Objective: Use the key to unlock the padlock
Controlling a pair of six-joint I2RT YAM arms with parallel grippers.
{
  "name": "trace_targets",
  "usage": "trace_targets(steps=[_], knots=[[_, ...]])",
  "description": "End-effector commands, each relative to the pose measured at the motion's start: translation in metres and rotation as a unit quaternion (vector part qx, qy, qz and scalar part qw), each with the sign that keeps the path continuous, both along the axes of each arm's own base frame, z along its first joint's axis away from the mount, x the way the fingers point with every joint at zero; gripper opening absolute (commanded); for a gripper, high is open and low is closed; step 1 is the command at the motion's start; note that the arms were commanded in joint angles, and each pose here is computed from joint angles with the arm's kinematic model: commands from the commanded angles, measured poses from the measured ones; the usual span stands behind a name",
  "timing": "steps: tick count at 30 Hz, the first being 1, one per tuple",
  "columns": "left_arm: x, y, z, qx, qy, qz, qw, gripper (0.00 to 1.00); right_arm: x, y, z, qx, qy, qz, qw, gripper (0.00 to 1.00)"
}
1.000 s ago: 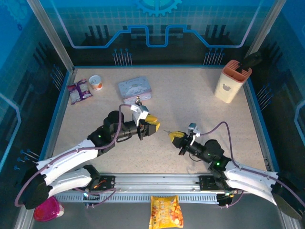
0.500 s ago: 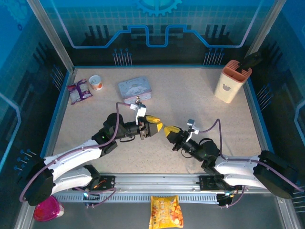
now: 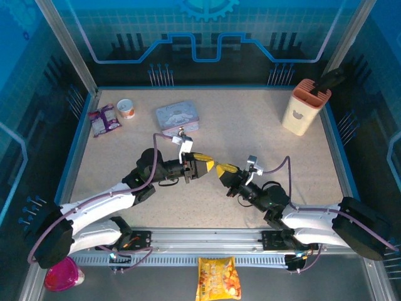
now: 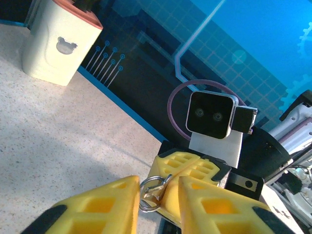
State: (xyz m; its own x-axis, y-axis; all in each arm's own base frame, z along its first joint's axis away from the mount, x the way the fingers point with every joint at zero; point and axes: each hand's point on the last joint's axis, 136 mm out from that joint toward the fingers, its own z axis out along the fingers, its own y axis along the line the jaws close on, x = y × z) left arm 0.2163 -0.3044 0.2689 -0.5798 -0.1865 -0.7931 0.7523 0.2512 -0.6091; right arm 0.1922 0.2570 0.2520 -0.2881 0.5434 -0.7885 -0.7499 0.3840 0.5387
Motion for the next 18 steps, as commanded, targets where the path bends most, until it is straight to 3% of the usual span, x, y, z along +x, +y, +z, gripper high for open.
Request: trace_targets(steps=[1,9,17,18], knots=[[-0.003,-0.002,0.014,-0.02,-0.019,-0.016,0.999,0.23,0.0,-0.001,0.023,0.039,-0.015,-0.003,0.999,0.0],[-0.003,-0.004,0.016,-0.025,-0.014,-0.023,0.999,0.05,-0.002,0.006,0.019,0.034,-0.006,0.008,0.999,0.0],[-0.003,-0.005,0.016,-0.028,-0.015,-0.025,0.999,0.0,0.0,0.005,0.013,0.029,0.001,0.001,1.0,0.01],[-0.003,-0.004,0.016,-0.028,-0.015,-0.024,0.999,0.0,0.0,0.004,0.012,0.028,0.002,-0.001,1.0,0.07]])
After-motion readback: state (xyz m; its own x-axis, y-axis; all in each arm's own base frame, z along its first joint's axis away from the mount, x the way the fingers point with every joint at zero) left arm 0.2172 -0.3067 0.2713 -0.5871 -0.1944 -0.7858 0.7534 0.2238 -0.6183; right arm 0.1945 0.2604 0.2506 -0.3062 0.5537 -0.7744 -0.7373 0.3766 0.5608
